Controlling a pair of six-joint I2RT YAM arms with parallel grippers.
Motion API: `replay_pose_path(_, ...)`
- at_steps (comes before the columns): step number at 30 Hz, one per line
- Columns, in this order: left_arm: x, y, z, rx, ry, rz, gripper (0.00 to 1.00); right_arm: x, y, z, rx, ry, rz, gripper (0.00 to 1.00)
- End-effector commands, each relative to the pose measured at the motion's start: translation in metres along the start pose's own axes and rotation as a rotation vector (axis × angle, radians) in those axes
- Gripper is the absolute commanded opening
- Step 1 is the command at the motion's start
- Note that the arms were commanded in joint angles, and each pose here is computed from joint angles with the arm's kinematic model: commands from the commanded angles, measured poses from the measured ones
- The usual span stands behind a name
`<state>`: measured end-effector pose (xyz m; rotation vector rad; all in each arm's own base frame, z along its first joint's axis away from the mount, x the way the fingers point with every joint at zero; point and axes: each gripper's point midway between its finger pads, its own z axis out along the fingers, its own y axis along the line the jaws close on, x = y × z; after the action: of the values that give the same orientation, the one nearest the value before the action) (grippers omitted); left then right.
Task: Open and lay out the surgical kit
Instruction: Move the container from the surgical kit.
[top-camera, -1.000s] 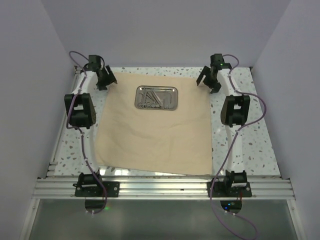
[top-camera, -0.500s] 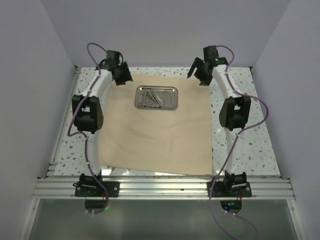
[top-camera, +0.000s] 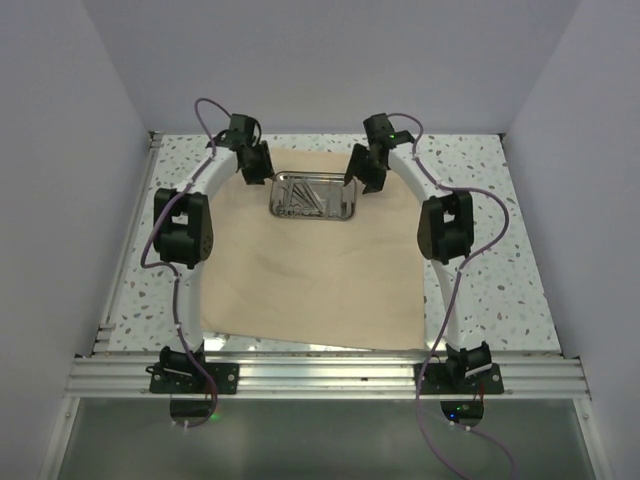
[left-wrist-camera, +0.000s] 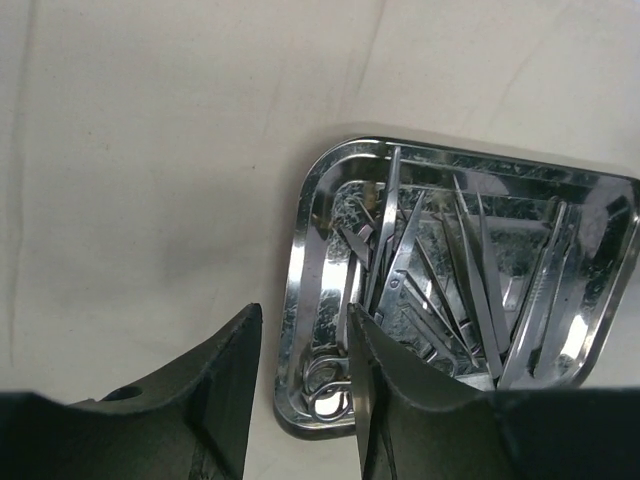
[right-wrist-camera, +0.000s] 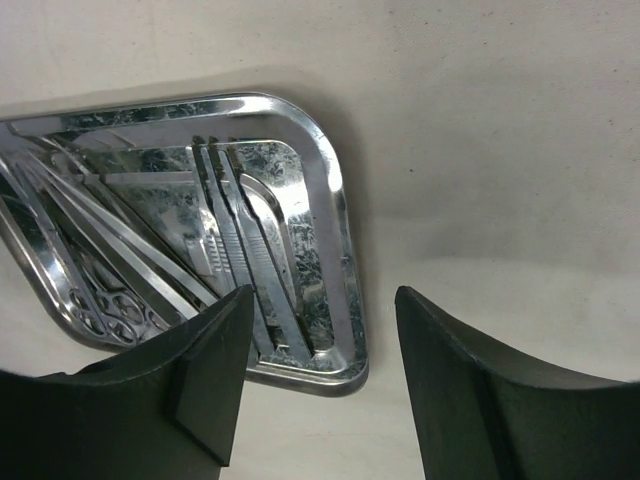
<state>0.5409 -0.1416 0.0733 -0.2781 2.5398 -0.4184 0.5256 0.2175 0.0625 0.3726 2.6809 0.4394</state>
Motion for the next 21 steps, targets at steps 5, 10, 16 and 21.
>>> replay_pose_path(5, 0.013, 0.008, 0.006, 0.0, 0.015, 0.038, 0.4, 0.013, -0.005, 0.005, 0.036, 0.016, -0.035, 0.53)
replay_pose_path(10, 0.024, 0.016, 0.011, -0.018, 0.036, 0.054, 0.4, 0.027, -0.005, 0.018, 0.067, 0.036, -0.075, 0.48)
replay_pose_path(16, 0.033, 0.018, 0.019, -0.013, 0.063, 0.069, 0.38, 0.035, -0.007, 0.024, 0.085, 0.049, -0.087, 0.42)
replay_pose_path(21, 0.038, 0.017, 0.022, -0.006, 0.078, 0.073, 0.29, 0.042, -0.012, 0.027, 0.107, 0.062, -0.095, 0.21)
